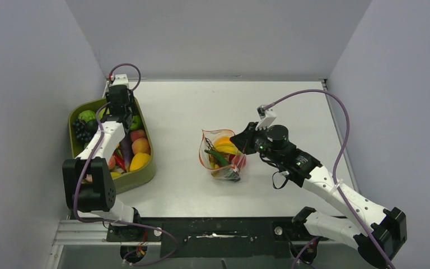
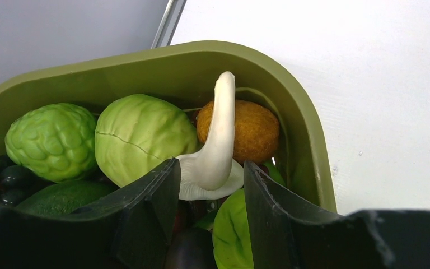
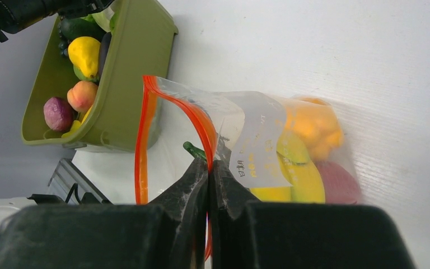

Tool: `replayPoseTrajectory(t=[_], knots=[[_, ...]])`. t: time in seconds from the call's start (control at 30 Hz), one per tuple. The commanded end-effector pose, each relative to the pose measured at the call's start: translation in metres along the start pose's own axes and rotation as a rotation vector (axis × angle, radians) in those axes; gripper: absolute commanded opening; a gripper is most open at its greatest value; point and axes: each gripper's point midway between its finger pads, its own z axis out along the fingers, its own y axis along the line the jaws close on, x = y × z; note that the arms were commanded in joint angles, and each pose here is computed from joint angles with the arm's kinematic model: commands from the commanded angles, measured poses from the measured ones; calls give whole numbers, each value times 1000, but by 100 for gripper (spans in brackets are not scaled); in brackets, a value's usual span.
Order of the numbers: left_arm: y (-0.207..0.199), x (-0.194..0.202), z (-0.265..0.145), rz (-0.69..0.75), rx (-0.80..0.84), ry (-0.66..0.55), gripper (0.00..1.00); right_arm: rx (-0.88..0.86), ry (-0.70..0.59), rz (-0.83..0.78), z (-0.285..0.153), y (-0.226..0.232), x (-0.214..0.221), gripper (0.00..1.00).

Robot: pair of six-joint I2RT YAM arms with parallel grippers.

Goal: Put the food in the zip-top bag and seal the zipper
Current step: Pick up the fake vegetable from the bin.

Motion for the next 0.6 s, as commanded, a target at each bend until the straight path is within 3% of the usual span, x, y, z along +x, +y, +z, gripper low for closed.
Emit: replayPoseTrajectory(t=[0.0,0.2,0.57], knots=[[-3,-37,4,-8,25,-103,43,-62,-119,3,-13,23,-40,0],[-7,-31,11,8,34,-94,35,-58,-124,8,-14,21,-39,0],[-2,-26,17,43,0,-79,33,-64,-125,6,-11,23,-41,0]])
